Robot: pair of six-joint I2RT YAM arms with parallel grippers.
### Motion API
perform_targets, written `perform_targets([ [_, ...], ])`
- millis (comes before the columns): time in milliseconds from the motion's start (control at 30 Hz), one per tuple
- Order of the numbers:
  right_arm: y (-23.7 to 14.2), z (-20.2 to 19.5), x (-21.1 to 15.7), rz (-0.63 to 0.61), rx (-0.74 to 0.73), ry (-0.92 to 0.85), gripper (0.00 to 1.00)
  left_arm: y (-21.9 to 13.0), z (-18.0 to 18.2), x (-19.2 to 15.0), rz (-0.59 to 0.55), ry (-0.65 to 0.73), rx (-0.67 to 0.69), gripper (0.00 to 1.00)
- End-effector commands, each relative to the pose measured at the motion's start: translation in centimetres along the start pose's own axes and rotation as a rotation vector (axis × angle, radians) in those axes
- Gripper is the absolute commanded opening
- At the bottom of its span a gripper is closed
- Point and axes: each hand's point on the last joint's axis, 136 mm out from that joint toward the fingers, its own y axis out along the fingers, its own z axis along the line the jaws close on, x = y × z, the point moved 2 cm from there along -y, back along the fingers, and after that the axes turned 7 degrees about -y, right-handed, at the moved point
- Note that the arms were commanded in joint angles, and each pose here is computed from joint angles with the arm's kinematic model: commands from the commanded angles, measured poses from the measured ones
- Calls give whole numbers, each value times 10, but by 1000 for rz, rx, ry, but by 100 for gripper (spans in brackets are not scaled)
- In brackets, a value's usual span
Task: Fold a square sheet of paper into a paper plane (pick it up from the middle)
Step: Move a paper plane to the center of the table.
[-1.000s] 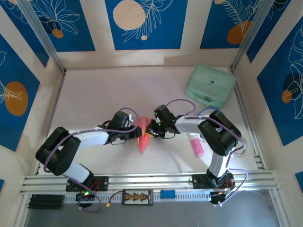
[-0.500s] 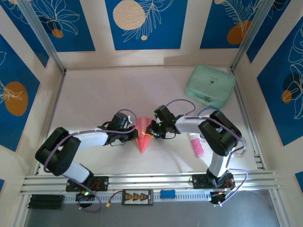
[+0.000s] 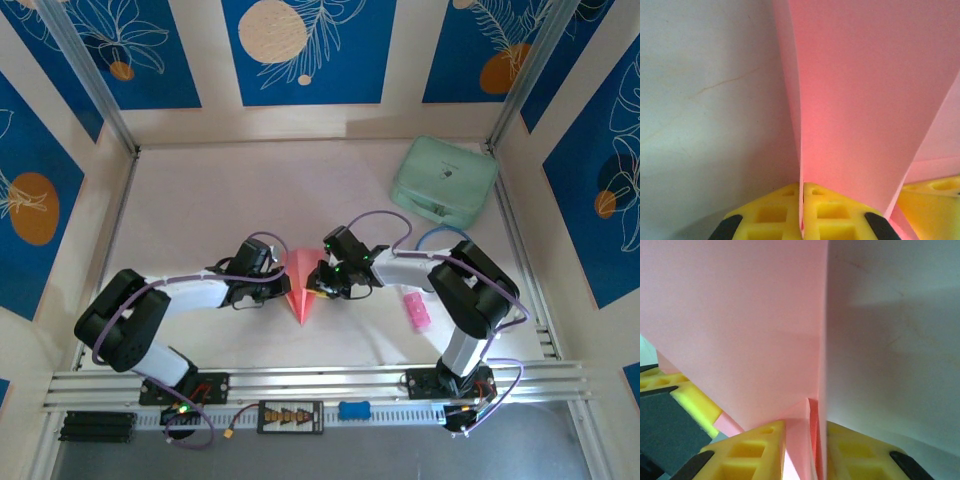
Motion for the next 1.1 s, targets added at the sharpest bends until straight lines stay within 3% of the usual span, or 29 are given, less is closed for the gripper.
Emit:
perform_targets([
  [0,7,0,-6,40,-19,-16,25,-3,-1,3,0,-6,-5,0],
  [500,17,15,-6,56,33,-50,11,9,-17,-3,67,1,-112,0],
  [967,22,2,-8,55,-95,-26,9,1,-20,0,25,-13,-141,0],
  [1067,24,15,-7,53,-15,-48,10,1,-22,-1,25,-20,-157,0],
])
